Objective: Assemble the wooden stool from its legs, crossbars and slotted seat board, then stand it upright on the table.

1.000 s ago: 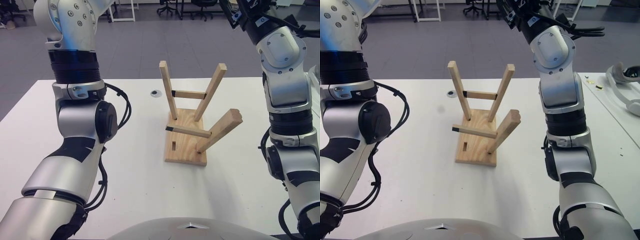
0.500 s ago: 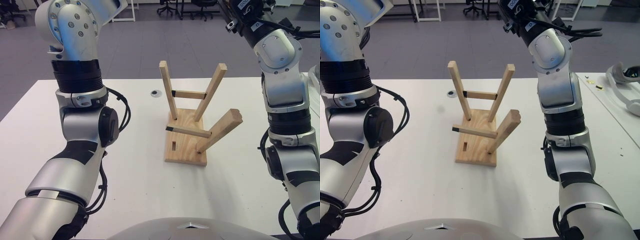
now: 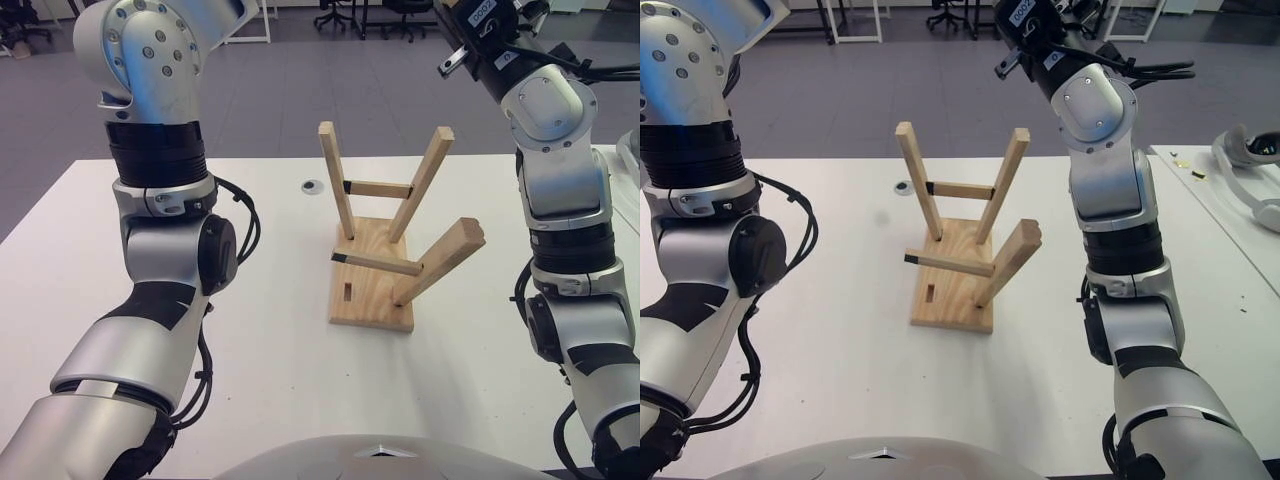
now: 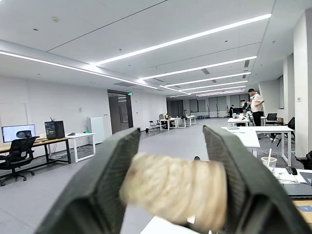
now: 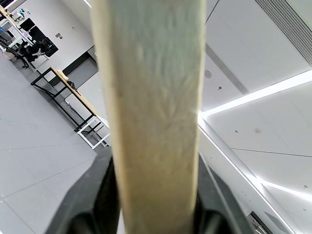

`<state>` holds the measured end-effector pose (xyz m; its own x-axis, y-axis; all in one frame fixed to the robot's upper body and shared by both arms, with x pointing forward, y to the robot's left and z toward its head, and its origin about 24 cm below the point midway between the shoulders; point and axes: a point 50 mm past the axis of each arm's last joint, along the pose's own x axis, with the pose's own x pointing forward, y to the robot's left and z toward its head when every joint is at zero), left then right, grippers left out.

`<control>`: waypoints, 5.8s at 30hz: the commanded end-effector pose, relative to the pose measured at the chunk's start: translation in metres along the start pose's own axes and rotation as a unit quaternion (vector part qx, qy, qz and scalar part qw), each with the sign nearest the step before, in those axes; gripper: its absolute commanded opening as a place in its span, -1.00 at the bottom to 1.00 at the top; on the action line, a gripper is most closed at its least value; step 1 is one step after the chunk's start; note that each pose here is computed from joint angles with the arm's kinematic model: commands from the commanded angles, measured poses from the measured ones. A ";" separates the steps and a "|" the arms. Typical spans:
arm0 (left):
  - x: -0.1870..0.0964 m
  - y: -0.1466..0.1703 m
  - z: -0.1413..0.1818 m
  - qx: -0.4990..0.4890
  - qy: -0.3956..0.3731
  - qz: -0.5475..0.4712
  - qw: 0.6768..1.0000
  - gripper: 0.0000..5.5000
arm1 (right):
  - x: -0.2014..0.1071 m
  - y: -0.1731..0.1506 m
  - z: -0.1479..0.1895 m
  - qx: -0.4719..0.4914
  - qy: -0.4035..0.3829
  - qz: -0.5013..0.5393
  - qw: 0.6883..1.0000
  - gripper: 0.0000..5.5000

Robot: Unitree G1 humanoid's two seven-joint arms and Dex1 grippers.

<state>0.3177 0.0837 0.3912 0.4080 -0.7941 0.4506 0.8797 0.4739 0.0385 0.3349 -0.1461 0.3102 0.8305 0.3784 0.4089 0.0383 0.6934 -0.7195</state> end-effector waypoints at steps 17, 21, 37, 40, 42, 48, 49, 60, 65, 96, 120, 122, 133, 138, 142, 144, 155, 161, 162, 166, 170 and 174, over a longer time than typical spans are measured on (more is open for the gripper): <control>-0.009 -0.005 -0.006 0.009 -0.018 -0.053 0.998 0.57 | -0.001 0.016 -0.003 0.203 -0.018 0.074 0.976 -0.63; -0.007 -0.003 -0.006 0.004 -0.022 -0.047 0.999 0.57 | -0.002 0.021 -0.001 0.204 -0.026 0.095 0.974 -0.63; 0.000 0.000 -0.014 -0.027 -0.004 -0.036 0.999 0.51 | -0.005 0.021 0.012 0.192 -0.039 0.104 0.975 -0.63; 0.001 -0.002 -0.013 -0.033 -0.009 -0.042 0.999 0.32 | -0.006 0.021 0.012 0.193 -0.038 0.101 0.975 -0.63; 0.000 -0.002 -0.012 -0.035 -0.010 -0.043 0.998 0.17 | -0.006 0.020 0.011 0.193 -0.036 0.100 0.975 -0.63; -0.003 -0.003 -0.013 -0.031 0.001 -0.051 0.998 -0.17 | -0.011 0.022 0.004 0.185 -0.023 0.111 0.976 -0.63; -0.003 -0.004 -0.013 -0.031 0.004 -0.054 0.998 -0.23 | -0.012 0.022 0.004 0.184 -0.022 0.112 0.976 -0.63; -0.021 -0.003 -0.022 -0.020 0.068 -0.060 0.996 -0.24 | -0.014 0.017 -0.001 0.175 -0.014 0.113 0.978 -0.63; -0.025 0.000 -0.021 -0.018 0.074 -0.054 0.996 -0.25 | -0.011 0.018 -0.002 0.185 -0.012 0.104 0.977 -0.63; -0.173 0.049 0.005 0.051 0.218 -0.178 0.958 -0.26 | -0.020 -0.021 -0.030 0.234 0.033 -0.021 0.972 0.46; -0.175 0.002 -0.130 -0.012 0.204 -0.289 0.935 -0.26 | -0.012 -0.001 -0.013 0.237 0.013 0.056 0.970 0.46; -0.178 -0.001 -0.134 -0.016 0.214 -0.292 0.932 -0.26 | -0.011 -0.002 -0.011 0.240 0.009 0.057 0.969 0.46; -0.177 0.002 -0.147 0.022 0.227 -0.299 0.926 -0.26 | -0.011 -0.005 -0.007 0.241 -0.005 0.060 0.969 0.46; -0.176 0.002 -0.153 0.017 0.231 -0.308 0.923 -0.26 | -0.012 -0.006 -0.006 0.240 -0.006 0.057 0.969 0.46; -0.175 0.004 -0.153 0.025 0.234 -0.304 0.923 -0.26 | -0.011 -0.005 -0.007 0.243 -0.006 0.059 0.968 0.46; -0.170 0.007 -0.155 0.026 0.235 -0.300 0.924 -0.26 | -0.012 -0.004 -0.007 0.244 -0.006 0.059 0.968 0.46; -0.161 0.002 -0.176 -0.008 0.287 -0.311 0.906 -0.26 | -0.014 -0.002 -0.003 0.247 -0.008 0.054 0.968 0.46; -0.162 0.003 -0.192 -0.022 0.355 -0.293 0.888 -0.26 | -0.031 0.040 0.001 0.302 0.012 0.080 0.950 0.46; -0.164 0.003 -0.195 -0.023 0.369 -0.291 0.883 -0.26 | -0.034 0.048 0.002 0.312 0.018 0.088 0.946 0.46; -0.179 -0.002 -0.210 -0.019 0.414 -0.296 0.860 -0.26 | -0.042 0.060 0.003 0.332 0.031 0.097 0.938 0.46; -0.184 -0.010 -0.219 -0.044 0.424 -0.301 0.853 -0.26 | -0.043 0.058 0.001 0.331 0.037 0.092 0.938 0.46; -0.185 -0.018 -0.226 -0.070 0.430 -0.308 0.846 -0.26 | -0.042 0.056 -0.002 0.366 0.039 0.087 0.926 0.46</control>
<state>0.2979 0.1353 0.1735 -0.0966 -0.9643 -0.2467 0.9760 -0.1404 0.1667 0.3017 -0.1229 0.2562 0.8218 0.5000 0.2733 -0.4309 0.8591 -0.2761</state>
